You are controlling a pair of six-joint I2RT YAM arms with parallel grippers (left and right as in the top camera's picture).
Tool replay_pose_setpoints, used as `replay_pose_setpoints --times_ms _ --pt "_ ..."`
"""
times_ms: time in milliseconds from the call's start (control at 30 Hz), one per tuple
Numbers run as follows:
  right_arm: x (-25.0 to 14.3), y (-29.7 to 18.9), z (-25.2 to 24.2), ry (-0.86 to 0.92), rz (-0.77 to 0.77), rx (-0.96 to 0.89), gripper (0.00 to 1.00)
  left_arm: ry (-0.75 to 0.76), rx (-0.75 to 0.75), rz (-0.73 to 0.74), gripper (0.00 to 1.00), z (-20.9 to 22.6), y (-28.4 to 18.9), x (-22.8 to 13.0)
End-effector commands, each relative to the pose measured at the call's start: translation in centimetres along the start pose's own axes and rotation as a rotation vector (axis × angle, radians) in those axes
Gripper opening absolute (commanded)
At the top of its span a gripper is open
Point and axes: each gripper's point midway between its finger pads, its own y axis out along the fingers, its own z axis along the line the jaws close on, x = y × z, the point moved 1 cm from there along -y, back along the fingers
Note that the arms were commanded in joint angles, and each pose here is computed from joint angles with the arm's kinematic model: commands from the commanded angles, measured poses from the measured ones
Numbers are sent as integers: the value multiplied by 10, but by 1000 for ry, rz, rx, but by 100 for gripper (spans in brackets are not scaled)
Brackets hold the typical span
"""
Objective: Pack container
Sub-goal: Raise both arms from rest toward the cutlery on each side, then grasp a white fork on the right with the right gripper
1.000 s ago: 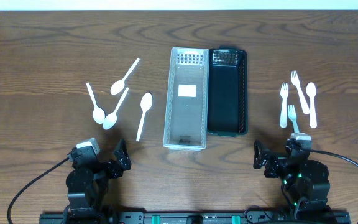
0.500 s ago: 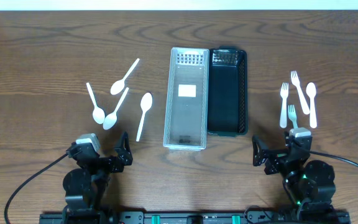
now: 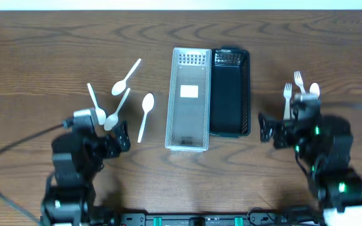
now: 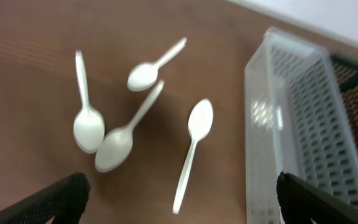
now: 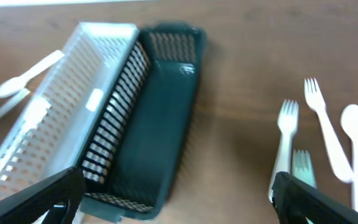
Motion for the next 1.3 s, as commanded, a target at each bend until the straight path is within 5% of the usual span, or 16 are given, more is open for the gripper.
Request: replay_pose_setpoints --times_ms 0,267,667,1033,1267 --pt "28 8 -16 -4 53 -108 99 2 10 89 98 -7 6 18" --pt "41 43 -60 106 283 -221 99 -2 78 347 98 -4 31 27" --pt "-15 99 -116 221 539 -302 99 -3 121 518 98 10 65 2" --pt "-76 148 -128 248 746 -300 69 -8 126 543 98 12 70 -3" --pt "-88 167 -142 235 753 -345 64 -8 126 543 98 12 70 -3"
